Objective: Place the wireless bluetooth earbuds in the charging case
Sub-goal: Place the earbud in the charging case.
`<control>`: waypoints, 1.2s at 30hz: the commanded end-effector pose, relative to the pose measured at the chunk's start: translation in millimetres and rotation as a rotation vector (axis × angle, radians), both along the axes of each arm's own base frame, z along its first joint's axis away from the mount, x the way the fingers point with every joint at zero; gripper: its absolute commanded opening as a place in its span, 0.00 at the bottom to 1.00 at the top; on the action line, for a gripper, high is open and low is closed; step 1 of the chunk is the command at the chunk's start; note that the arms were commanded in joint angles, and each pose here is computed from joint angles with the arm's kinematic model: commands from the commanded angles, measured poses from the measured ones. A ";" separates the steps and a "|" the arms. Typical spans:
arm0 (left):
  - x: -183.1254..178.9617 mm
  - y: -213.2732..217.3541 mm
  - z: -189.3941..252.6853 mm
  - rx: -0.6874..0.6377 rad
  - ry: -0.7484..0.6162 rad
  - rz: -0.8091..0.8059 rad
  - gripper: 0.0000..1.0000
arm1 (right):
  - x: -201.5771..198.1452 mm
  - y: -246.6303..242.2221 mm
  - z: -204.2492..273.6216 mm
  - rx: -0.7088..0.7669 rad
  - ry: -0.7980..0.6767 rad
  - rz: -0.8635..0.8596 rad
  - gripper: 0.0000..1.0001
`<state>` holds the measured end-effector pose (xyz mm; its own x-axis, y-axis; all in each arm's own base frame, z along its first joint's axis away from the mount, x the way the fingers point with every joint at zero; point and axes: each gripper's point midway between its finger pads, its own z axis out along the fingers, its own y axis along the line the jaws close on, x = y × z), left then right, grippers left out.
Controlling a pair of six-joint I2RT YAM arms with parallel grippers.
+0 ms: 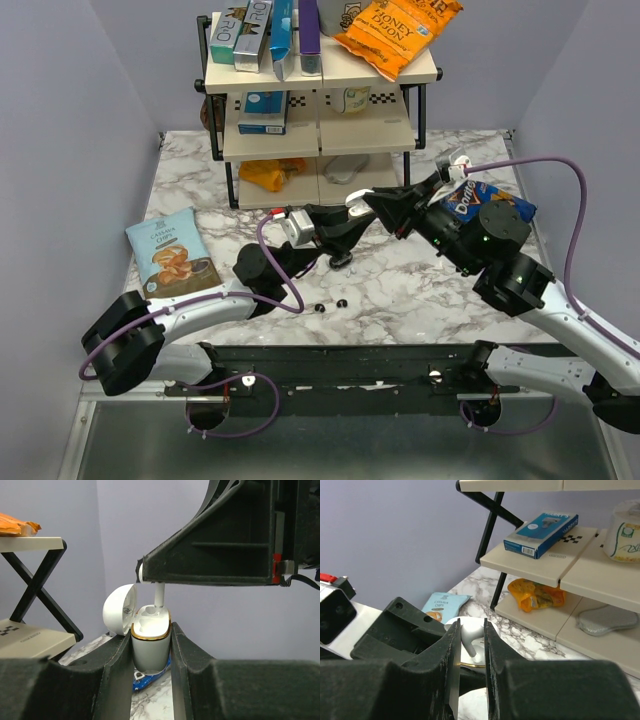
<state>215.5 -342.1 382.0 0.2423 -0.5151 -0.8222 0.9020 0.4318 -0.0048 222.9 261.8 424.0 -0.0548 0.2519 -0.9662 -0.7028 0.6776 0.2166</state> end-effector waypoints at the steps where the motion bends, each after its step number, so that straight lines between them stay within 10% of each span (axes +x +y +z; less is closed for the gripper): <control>1: -6.7 9.0 22.5 -0.057 -0.027 -0.012 0.00 | 5.3 -3.0 2.8 0.018 -0.034 -0.044 0.01; 36: -10.4 12.4 29.2 -0.070 -0.054 -0.012 0.00 | 6.4 3.6 -11.2 -0.021 -0.016 -0.031 0.05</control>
<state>214.4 -338.9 385.6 0.2340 -0.5218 -0.8203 0.9034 0.4285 -0.0148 231.1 259.0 415.2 -0.0237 0.2586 -0.9657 -0.6676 0.7149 0.2079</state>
